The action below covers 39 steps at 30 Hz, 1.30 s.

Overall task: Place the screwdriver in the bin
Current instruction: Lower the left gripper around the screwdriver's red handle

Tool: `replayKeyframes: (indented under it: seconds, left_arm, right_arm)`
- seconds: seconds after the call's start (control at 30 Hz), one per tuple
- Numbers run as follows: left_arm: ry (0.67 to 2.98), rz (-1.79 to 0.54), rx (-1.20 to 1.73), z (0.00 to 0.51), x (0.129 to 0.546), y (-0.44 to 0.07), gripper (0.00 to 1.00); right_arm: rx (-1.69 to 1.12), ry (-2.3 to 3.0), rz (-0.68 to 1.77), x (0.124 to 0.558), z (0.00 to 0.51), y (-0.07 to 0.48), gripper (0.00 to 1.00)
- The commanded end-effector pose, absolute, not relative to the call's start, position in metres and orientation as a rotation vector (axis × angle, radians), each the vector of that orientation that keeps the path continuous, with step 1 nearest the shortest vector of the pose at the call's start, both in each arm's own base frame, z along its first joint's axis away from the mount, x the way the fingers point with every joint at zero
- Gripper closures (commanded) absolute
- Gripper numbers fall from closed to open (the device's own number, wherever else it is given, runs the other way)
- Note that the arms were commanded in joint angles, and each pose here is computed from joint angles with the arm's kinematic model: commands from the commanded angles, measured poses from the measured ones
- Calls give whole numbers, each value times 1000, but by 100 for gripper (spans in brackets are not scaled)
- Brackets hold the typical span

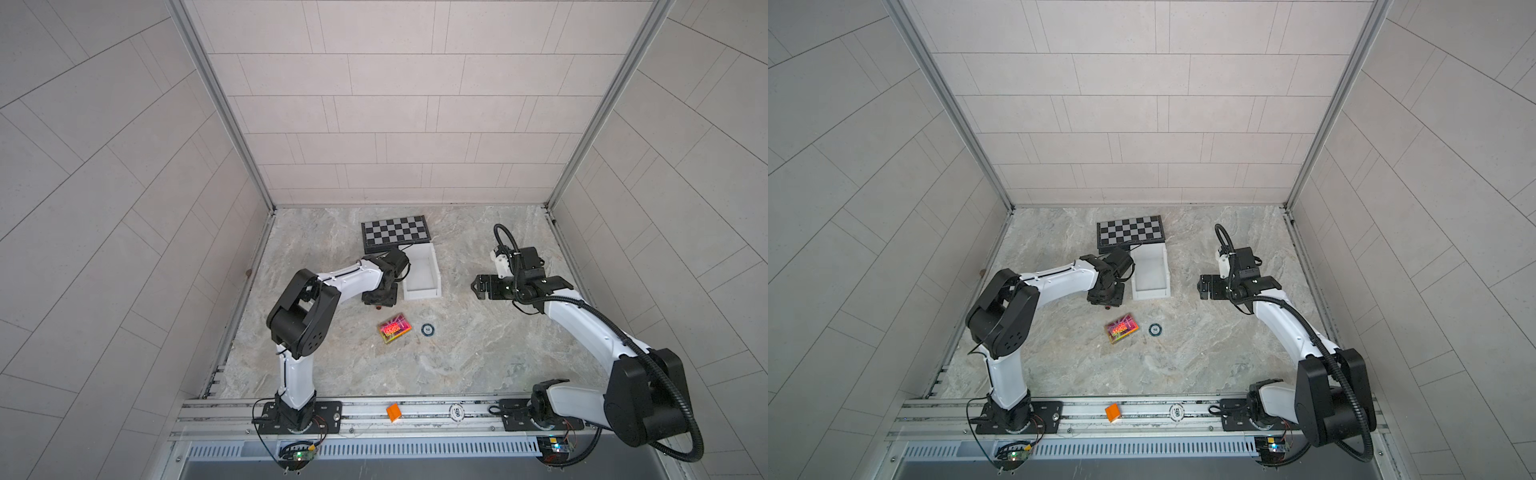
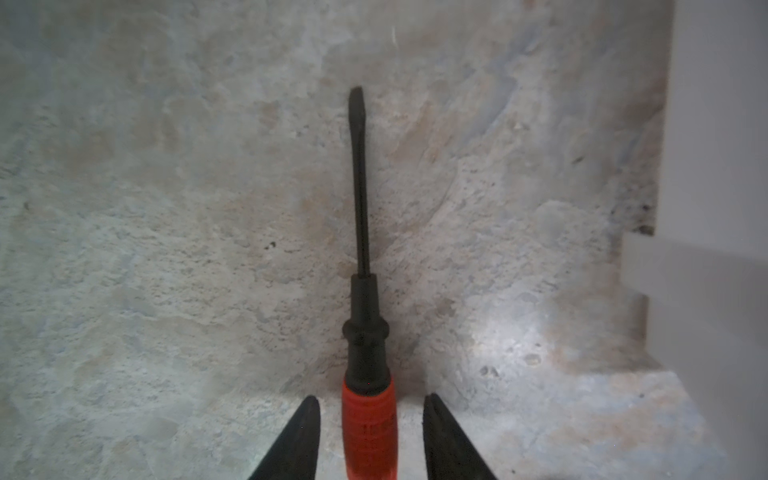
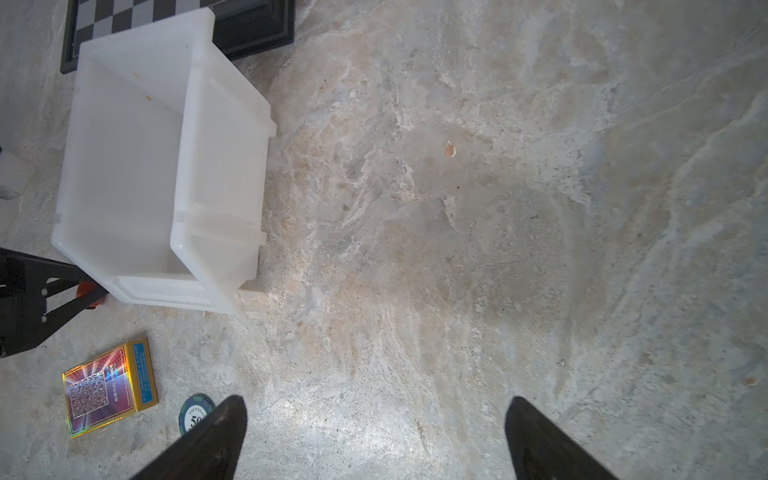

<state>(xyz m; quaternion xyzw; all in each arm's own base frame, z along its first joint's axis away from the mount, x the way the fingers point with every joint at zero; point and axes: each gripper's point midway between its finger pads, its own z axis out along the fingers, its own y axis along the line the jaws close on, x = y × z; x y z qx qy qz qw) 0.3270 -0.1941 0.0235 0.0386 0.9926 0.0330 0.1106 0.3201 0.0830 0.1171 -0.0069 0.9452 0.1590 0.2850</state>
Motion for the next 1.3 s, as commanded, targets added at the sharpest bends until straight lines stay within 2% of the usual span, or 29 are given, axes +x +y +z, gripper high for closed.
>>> replayKeyframes:
  seconds: [0.0, 0.07, 0.33, 0.47, 0.6, 0.8, 0.9, 0.93, 1.1, 1.27]
  left_arm:
    - [2866, 95, 160, 41, 334, -208, 53]
    - [2927, 211, 175, 35, 336, -198, 53]
    - [2955, 256, 181, 18, 340, -197, 52]
    - [2915, 253, 142, 29, 335, -186, 51]
    - [2838, 153, 109, 57, 333, -184, 40]
    - [2785, 129, -61, 85, 327, -156, 26]
    - [2759, 119, -211, 86, 315, -134, 25]
    - [2746, 126, -266, 84, 312, -125, 22]
    - [2799, 135, -394, 55, 304, -86, 24]
    - [2881, 59, -350, 33, 303, -99, 29]
  right_arm:
    - [-101, 2540, 501, 314, 116, 91, 1]
    - [-52, 2584, 423, 312, 111, 78, 1]
    - [-40, 2637, 438, 305, 98, 78, 1]
    - [-44, 2624, 411, 306, 101, 75, 1]
    - [-42, 2626, 401, 306, 100, 74, 1]
    - [-46, 2626, 398, 306, 100, 74, 1]
    - [-45, 2626, 394, 305, 102, 73, 1]
    - [-48, 2624, 392, 305, 102, 73, 1]
    - [-48, 2630, 406, 305, 101, 75, 1]
    - [-47, 2627, 406, 305, 101, 74, 1]
